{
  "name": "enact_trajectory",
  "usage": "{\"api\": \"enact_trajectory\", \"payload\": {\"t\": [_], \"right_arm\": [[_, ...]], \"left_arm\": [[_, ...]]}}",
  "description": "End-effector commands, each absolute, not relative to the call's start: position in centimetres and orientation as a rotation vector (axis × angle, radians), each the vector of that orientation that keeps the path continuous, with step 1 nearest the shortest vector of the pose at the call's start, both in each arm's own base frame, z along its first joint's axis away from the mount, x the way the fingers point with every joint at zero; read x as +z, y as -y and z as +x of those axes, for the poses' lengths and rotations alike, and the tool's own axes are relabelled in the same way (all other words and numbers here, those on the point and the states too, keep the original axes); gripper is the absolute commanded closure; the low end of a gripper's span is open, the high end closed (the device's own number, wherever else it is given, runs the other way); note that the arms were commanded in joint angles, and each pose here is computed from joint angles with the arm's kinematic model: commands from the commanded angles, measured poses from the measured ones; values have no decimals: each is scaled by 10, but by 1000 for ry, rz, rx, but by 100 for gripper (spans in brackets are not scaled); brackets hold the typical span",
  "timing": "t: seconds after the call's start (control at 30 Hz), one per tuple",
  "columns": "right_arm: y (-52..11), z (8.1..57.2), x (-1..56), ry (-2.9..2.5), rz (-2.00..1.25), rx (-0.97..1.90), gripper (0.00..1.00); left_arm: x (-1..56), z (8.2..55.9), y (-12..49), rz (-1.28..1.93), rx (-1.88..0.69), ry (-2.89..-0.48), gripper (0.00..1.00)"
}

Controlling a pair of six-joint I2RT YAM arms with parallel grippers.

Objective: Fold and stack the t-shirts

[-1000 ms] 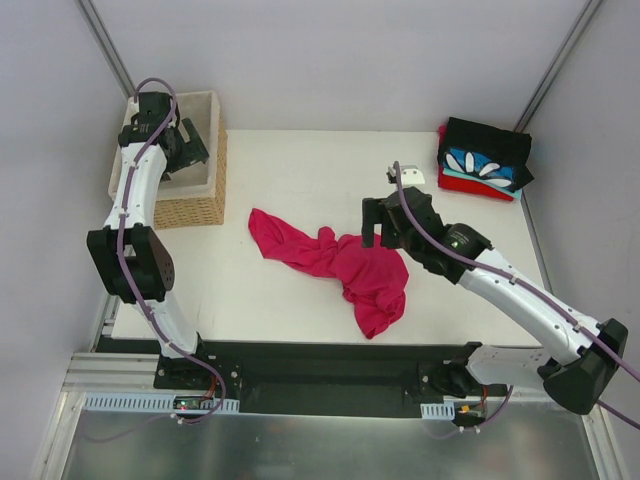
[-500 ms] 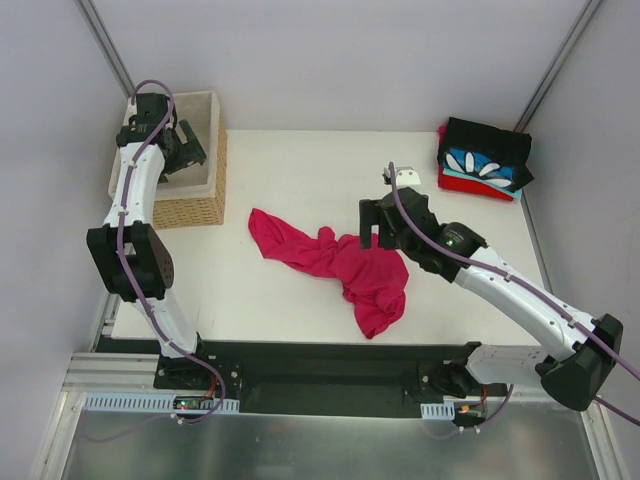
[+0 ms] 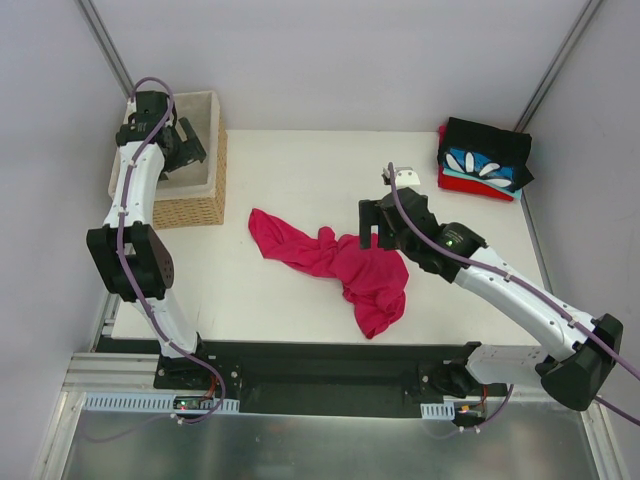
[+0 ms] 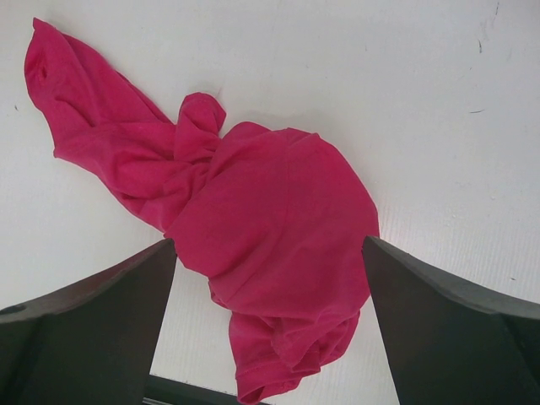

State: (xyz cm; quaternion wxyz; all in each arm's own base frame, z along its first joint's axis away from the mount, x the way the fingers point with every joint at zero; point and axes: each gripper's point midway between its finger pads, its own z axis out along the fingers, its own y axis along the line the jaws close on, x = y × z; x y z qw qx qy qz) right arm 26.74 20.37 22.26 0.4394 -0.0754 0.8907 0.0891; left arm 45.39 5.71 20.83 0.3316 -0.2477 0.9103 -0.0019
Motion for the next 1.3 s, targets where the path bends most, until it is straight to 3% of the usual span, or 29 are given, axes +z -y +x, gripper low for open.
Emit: {"api": "enact_trajectory", "payload": {"t": [0.0, 0.77, 1.07, 1.27], "right_arm": [[-203, 270, 234, -2183, -174, 213, 3], [-199, 269, 238, -2172, -181, 196, 3], [-205, 267, 229, -2183, -169, 227, 3], [-210, 263, 230, -2177, -184, 245, 3]], "left_arm": [[237, 453, -64, -626, 0, -2321, 1], [258, 450, -63, -623, -10, -2270, 1], [211, 363, -46, -687, -27, -2383, 1], [227, 332, -18, -627, -187, -2332, 1]]}}
